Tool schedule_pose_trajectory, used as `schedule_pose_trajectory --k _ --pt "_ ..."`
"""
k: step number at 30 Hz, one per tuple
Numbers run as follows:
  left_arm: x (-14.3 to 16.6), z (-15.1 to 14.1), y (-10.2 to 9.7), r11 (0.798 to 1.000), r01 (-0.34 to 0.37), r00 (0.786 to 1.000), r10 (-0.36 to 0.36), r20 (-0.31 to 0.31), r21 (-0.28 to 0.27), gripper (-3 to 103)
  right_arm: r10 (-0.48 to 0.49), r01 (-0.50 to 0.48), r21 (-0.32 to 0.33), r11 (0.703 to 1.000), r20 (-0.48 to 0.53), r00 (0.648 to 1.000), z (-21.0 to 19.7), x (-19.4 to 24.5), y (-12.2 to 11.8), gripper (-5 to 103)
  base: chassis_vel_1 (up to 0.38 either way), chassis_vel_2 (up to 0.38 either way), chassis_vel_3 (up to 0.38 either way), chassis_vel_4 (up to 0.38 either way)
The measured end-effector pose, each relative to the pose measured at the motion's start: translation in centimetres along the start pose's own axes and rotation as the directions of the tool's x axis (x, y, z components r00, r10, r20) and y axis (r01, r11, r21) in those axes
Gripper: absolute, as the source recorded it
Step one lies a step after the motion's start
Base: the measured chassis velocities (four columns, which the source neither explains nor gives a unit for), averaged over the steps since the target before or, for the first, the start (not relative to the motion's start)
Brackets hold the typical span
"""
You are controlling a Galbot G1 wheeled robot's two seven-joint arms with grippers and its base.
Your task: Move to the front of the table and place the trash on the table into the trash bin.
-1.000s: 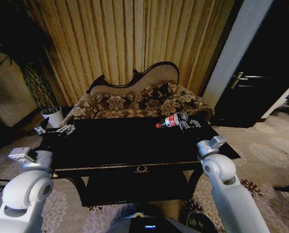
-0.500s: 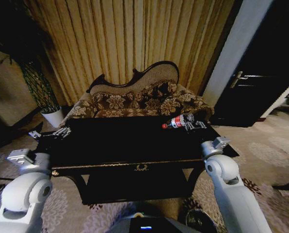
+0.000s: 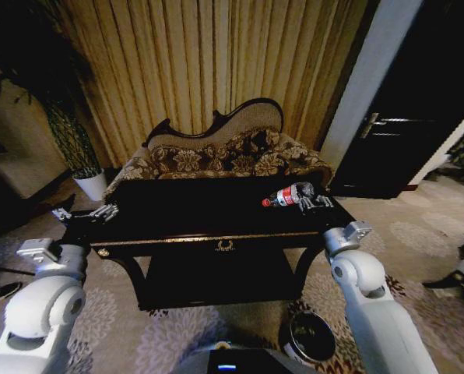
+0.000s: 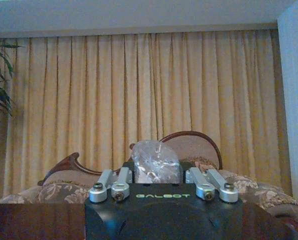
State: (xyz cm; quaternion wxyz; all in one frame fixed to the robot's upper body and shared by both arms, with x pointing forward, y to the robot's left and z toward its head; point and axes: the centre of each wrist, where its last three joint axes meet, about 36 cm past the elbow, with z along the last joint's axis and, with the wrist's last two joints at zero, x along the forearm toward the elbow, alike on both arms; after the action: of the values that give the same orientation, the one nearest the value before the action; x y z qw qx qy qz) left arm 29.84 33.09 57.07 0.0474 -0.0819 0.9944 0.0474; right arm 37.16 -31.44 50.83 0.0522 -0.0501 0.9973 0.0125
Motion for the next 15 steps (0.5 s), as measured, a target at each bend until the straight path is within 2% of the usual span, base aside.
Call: schedule_pose_trajectory --k 9,15 --pt "-0.25 -0.06 0.11 1.0 -0.022 1.0 0.022 0.006 -0.009 100 -0.003 0.003 0.001 1.0 0.001 1.0 -0.01 -0.02 0.06 41 0.152 -0.149 -0.152 0.15" --pt "-0.26 0.15 0.16 1.0 -0.021 1.0 0.021 0.004 -0.009 100 -0.01 0.01 -0.002 1.0 -0.002 1.0 0.16 -0.1 0.38 41 0.251 -0.257 -0.225 0.243"
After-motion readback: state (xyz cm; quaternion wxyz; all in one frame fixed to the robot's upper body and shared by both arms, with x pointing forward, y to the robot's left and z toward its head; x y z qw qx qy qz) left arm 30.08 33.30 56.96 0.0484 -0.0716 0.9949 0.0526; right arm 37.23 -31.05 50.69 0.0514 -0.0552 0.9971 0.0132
